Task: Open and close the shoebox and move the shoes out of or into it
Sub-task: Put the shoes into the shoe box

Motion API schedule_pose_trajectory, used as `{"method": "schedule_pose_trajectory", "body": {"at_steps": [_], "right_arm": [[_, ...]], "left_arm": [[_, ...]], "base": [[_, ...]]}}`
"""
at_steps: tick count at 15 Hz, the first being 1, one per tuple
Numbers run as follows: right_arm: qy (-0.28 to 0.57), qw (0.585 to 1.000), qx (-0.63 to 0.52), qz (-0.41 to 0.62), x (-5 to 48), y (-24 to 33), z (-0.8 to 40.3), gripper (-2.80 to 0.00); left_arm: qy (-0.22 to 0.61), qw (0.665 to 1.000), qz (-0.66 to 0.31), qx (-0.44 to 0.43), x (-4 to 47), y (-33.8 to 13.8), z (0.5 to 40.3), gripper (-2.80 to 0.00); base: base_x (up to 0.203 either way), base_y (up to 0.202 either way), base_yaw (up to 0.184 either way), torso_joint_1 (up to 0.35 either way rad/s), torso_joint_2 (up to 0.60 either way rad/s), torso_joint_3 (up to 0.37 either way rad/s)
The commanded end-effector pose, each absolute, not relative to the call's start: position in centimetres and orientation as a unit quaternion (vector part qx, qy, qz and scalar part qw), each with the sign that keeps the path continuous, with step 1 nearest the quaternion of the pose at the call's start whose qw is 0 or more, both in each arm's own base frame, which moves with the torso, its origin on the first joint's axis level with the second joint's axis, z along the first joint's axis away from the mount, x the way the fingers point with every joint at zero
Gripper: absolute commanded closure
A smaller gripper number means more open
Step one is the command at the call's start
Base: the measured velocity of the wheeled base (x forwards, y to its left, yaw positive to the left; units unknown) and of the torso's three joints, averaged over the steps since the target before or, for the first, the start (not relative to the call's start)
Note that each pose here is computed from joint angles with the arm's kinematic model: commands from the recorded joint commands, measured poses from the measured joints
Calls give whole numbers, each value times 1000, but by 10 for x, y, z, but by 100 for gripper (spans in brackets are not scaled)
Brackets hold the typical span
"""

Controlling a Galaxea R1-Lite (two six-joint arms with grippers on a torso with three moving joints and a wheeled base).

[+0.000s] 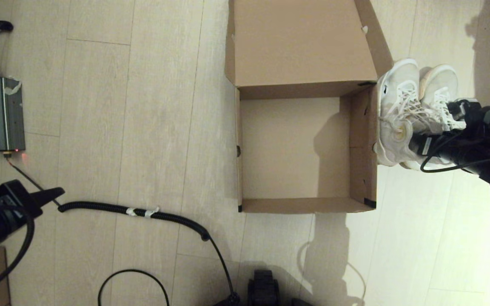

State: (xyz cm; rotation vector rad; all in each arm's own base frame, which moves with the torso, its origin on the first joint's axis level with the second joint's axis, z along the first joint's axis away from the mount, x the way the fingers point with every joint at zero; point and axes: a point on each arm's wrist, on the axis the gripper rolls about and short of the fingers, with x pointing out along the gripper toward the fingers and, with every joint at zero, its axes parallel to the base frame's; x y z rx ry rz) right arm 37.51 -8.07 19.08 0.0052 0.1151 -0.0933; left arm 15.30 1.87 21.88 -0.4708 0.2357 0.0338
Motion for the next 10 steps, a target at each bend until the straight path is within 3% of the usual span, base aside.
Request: {"method": "schedule_pose_trajectory", "body": {"at_steps": [1,10], "right_arm": [[57,997,2,-47,368,-79,203,0],[99,994,13,-51,255,-55,300,0]], "left_arm": [[111,966,16,-233,151,19,221,0],[90,969,12,-230,132,16,224,0]], "base": [[0,0,0,0,0,0],[0,0,0,0,0,0]]}}
